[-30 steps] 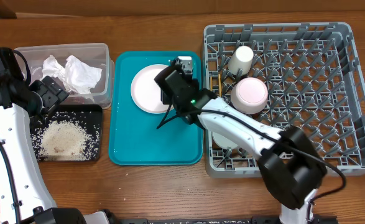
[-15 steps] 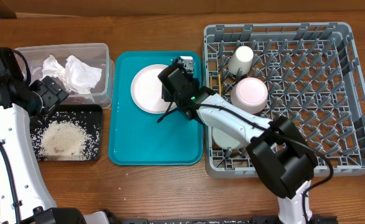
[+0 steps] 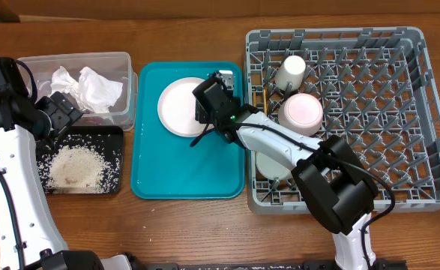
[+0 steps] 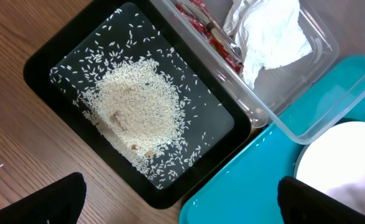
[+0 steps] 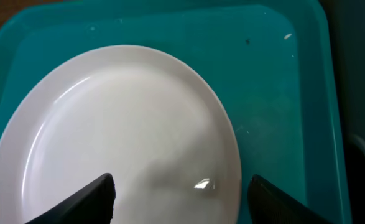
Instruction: Sort waste into correct bins and load items into the dishwasher
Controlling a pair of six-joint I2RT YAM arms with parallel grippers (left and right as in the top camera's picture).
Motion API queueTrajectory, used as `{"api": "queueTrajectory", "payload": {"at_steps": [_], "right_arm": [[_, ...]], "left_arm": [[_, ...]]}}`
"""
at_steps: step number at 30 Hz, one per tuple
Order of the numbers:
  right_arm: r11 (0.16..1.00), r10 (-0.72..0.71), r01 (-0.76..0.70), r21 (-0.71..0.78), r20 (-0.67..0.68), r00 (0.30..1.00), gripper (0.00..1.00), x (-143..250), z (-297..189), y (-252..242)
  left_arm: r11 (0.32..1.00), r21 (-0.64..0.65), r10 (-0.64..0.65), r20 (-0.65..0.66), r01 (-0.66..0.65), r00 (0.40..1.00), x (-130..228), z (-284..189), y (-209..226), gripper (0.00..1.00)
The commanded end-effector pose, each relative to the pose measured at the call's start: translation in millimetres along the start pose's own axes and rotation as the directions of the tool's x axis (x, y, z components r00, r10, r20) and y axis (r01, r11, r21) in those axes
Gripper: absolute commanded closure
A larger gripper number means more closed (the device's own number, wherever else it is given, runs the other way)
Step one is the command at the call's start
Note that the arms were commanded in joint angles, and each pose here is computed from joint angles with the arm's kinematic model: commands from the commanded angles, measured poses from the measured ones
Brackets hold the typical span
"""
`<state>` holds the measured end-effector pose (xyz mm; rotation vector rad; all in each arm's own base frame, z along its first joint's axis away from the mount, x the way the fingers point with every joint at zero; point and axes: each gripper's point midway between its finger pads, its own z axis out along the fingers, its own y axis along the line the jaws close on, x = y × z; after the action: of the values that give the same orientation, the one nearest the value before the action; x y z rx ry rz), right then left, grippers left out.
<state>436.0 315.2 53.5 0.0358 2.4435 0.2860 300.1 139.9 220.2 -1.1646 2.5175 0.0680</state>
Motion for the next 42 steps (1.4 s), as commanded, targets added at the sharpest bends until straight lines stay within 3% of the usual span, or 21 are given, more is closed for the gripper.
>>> {"api": "queueTrajectory", "payload": {"at_steps": [1, 18, 35, 42], "right_arm": [[1.0, -0.03, 0.03, -0.003, 0.003, 1.0, 0.3, 2, 1, 0], [0.999, -0.044, 0.044, -0.006, 0.048, 0.998, 0.32, -4, 8, 2], [0.997, -0.066, 0.066, 0.047, 0.007, 0.998, 0.36, 23, 40, -13], [0.99, -0.07, 0.058, -0.129, -0.092, 0.993, 0.39, 40, 36, 19]], "left_arm": [[1.0, 0.003, 0.009, 0.011, -0.009, 1.0, -4, -2, -2, 0.0], [1.0, 0.003, 0.009, 0.011, -0.009, 1.0, -4, -2, -2, 0.0], [1.0, 0.003, 0.009, 0.011, -0.009, 1.0, -4, -2, -2, 0.0], [1.0, 0.003, 0.009, 0.011, -0.009, 1.0, -4, -2, -2, 0.0]]}}
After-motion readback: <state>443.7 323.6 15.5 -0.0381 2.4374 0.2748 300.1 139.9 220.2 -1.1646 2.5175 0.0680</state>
